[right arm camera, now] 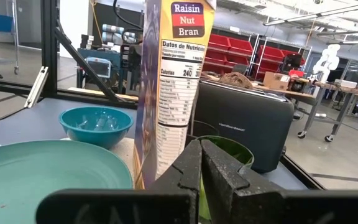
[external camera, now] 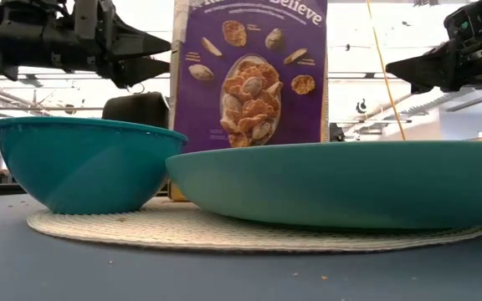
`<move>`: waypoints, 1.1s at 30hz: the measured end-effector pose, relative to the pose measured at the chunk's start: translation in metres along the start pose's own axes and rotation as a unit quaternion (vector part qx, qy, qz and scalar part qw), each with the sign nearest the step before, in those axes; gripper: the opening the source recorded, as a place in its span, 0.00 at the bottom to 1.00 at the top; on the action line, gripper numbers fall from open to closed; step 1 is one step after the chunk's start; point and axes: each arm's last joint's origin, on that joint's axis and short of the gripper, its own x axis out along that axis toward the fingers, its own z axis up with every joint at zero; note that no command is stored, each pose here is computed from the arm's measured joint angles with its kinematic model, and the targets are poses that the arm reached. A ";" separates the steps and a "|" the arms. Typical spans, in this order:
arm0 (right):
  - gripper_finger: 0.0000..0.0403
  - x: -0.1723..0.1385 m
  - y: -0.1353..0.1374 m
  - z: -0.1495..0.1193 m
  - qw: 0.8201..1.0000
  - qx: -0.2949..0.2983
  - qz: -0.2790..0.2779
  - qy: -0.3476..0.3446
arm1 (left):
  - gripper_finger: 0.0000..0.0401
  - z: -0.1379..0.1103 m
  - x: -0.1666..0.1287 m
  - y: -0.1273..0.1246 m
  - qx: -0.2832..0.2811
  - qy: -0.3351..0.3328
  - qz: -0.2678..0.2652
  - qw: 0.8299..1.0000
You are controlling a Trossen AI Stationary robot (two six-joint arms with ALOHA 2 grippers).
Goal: Arrange a breakfast setting
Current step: Pour the cereal from the purple cereal box into the blue bowl
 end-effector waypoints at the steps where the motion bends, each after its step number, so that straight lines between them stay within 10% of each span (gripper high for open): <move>1: 0.02 0.000 0.000 0.000 1.000 0.000 0.000 0.000 | 0.94 0.001 0.002 0.000 0.001 0.001 0.000 1.000; 33: 0.02 0.000 0.000 0.000 1.000 0.000 0.000 0.000 | 0.94 -0.013 0.002 -0.008 -0.015 0.068 -0.004 0.998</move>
